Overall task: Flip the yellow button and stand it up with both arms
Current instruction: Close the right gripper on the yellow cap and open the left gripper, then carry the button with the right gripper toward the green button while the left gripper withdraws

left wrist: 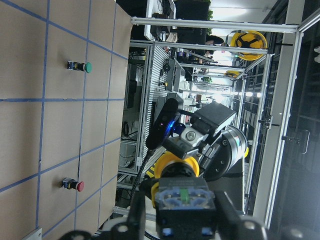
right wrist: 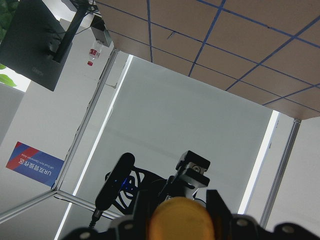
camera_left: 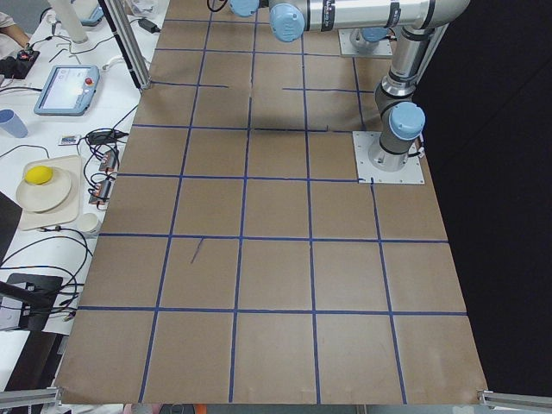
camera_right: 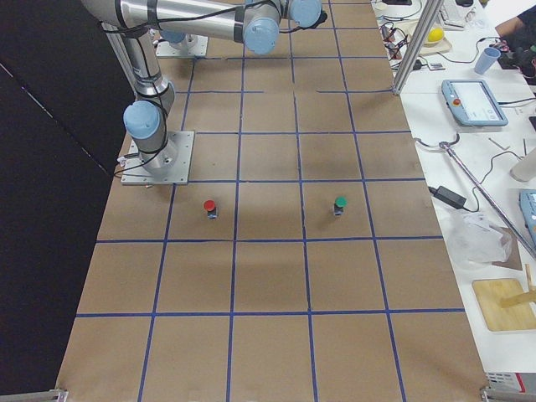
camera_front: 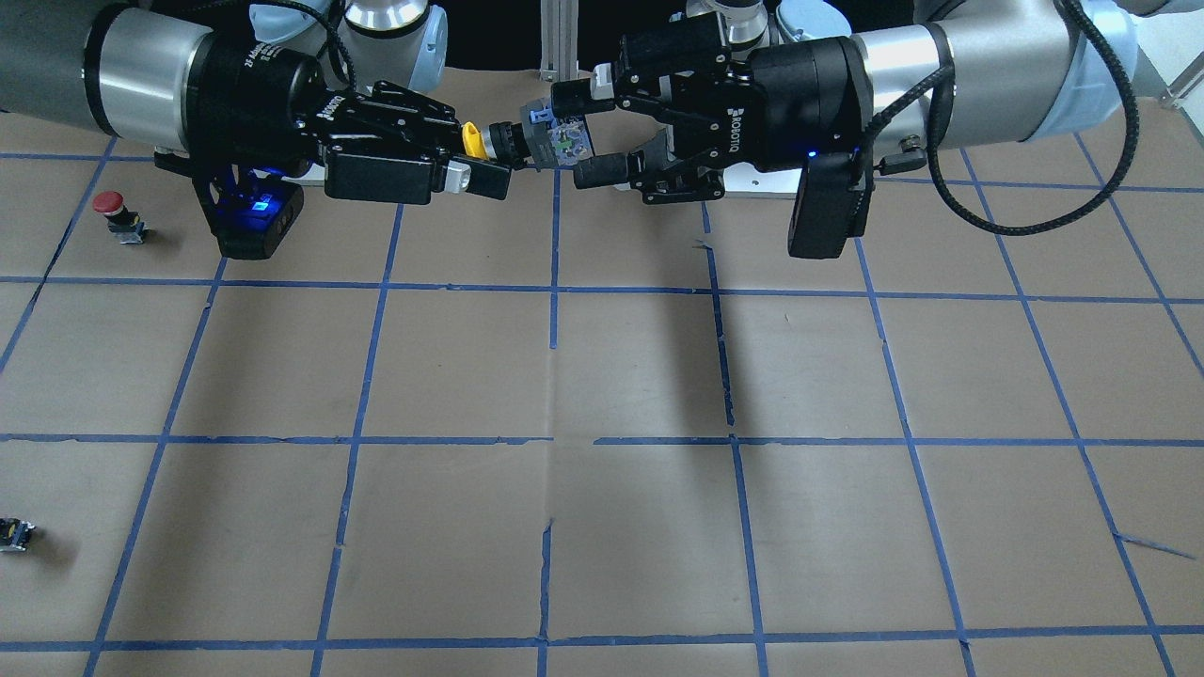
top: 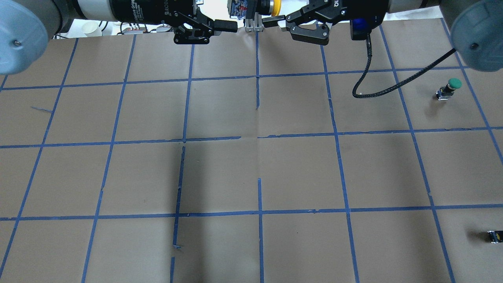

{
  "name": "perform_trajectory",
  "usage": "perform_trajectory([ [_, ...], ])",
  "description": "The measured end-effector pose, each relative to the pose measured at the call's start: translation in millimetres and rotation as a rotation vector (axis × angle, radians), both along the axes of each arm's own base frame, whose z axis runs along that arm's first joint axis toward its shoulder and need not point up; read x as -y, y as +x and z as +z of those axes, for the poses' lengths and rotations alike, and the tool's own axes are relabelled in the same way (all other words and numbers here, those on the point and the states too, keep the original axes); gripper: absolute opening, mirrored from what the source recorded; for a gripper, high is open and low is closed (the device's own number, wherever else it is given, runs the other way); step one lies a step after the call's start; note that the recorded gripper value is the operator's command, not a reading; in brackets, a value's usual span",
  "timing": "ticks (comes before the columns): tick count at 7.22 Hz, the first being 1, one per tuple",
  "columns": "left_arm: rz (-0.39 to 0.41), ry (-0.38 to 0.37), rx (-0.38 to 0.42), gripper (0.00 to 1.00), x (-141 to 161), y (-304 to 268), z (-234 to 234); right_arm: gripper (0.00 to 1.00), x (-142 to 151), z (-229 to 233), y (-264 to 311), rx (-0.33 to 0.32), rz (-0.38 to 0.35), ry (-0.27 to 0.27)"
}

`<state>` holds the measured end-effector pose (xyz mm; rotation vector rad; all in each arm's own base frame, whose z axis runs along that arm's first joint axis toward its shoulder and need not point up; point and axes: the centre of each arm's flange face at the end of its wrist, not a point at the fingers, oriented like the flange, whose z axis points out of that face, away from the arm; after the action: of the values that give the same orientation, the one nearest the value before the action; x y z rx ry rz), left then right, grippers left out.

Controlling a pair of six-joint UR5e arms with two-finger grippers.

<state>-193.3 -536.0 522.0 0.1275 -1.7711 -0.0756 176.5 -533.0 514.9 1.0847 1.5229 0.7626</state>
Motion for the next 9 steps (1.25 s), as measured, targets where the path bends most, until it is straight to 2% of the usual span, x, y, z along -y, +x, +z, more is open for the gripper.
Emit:
perform_trajectory([
  [2, 0.0, 0.004, 0.002, 0.99, -1, 0, 0, 0.16, 4, -1, -7, -0.003, -0.012, -0.001],
  [3, -0.003, 0.006, 0.027, 0.99, -1, 3, -2, 0.16, 9, -2, -23, -0.022, -0.038, -0.013],
  [5, -0.029, 0.006, 0.166, 0.99, -2, 11, -12, 0.12, 20, -7, -72, -0.137, -0.102, -0.086],
  [6, -0.056, -0.003, 0.282, 0.99, -5, 16, -16, 0.1, 23, -15, -91, -0.242, -0.093, -0.157],
  [7, -0.087, -0.022, 0.423, 0.99, -11, 22, -15, 0.06, 23, -27, -104, -0.372, -0.045, -0.233],
  [9, -0.154, -0.045, 0.749, 0.99, -16, 41, -16, 0.04, 21, -51, -123, -0.595, 0.102, -0.358],
])
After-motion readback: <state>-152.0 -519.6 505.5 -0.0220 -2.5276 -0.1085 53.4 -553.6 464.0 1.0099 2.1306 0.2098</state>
